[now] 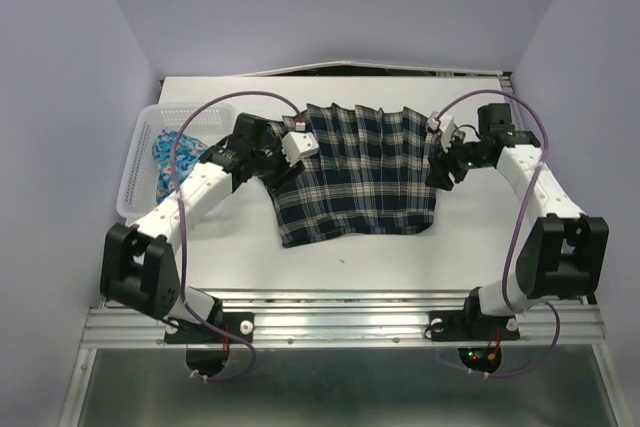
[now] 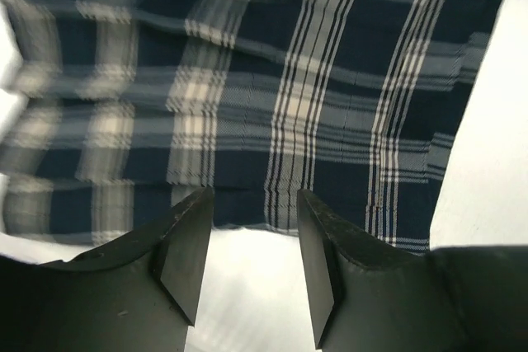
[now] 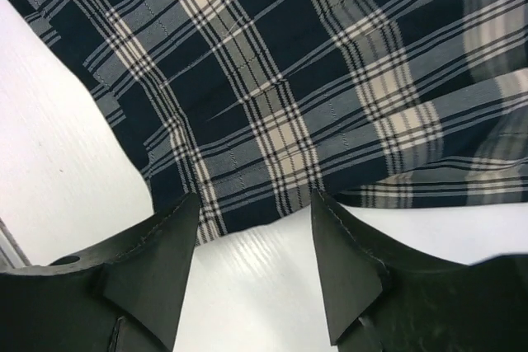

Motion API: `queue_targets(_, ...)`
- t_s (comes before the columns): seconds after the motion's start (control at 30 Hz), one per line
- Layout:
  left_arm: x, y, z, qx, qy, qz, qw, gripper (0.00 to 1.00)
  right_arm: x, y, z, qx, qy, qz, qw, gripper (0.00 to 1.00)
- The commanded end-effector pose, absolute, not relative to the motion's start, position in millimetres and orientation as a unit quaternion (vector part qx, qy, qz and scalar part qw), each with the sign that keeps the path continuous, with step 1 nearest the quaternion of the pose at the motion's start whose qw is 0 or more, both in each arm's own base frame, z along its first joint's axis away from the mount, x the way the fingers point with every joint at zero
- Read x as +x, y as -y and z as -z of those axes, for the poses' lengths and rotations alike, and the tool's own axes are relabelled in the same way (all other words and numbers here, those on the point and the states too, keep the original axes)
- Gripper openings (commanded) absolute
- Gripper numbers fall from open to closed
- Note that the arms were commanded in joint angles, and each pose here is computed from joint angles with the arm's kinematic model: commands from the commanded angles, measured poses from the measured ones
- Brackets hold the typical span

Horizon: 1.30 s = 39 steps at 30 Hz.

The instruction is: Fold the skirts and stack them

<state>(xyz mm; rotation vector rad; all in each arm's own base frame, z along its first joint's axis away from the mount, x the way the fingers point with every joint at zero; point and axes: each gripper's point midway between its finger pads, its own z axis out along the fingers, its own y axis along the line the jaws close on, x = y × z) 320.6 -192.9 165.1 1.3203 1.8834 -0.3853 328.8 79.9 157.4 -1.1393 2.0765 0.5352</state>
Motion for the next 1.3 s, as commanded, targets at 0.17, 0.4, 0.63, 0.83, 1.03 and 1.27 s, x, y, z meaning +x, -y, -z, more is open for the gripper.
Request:
queue_targets(0.17, 303.5, 201.6, -147.4, 0.521, -0.763, 0.125, 0.363, 0.59, 330.5, -84.2, -138.2, -0.303, -0.884, -0.225, 0.275, 0.58)
queue_targets(0.4, 285.6, 186.4, -104.1, 0.531, -0.783, 0.071, 0.318, 0.62, 300.6, -56.0, -85.4, -0.212, -0.952, -0.174, 0.137, 0.59)
queue_targets(0.63, 257.5, 174.4, -116.1, 0.573, -0.733, 0.079, 0.360, 0.77, 281.5, -60.4, -80.7, -0.166, -0.963, -0.192, 0.086, 0.61)
queue_targets(0.83, 248.4, 149.0, -103.0, 0.539, -0.780, 0.066, 0.310, 0.88, 267.5, -78.4, -67.9, -0.105, -0.963, -0.249, 0.004, 0.59)
queue_targets(1.03, 254.0, 140.9, -103.6, 0.452, -0.834, 0.140, 0.284, 0.82, 260.9, -87.5, -47.8, -0.076, -0.958, -0.276, -0.033, 0.37)
queue_targets(1.27, 285.5, 128.8, -106.1, 0.395, -0.871, 0.180, 0.229, 0.79, 274.6, -98.3, -54.2, -0.048, -0.945, -0.322, -0.020, 0.01)
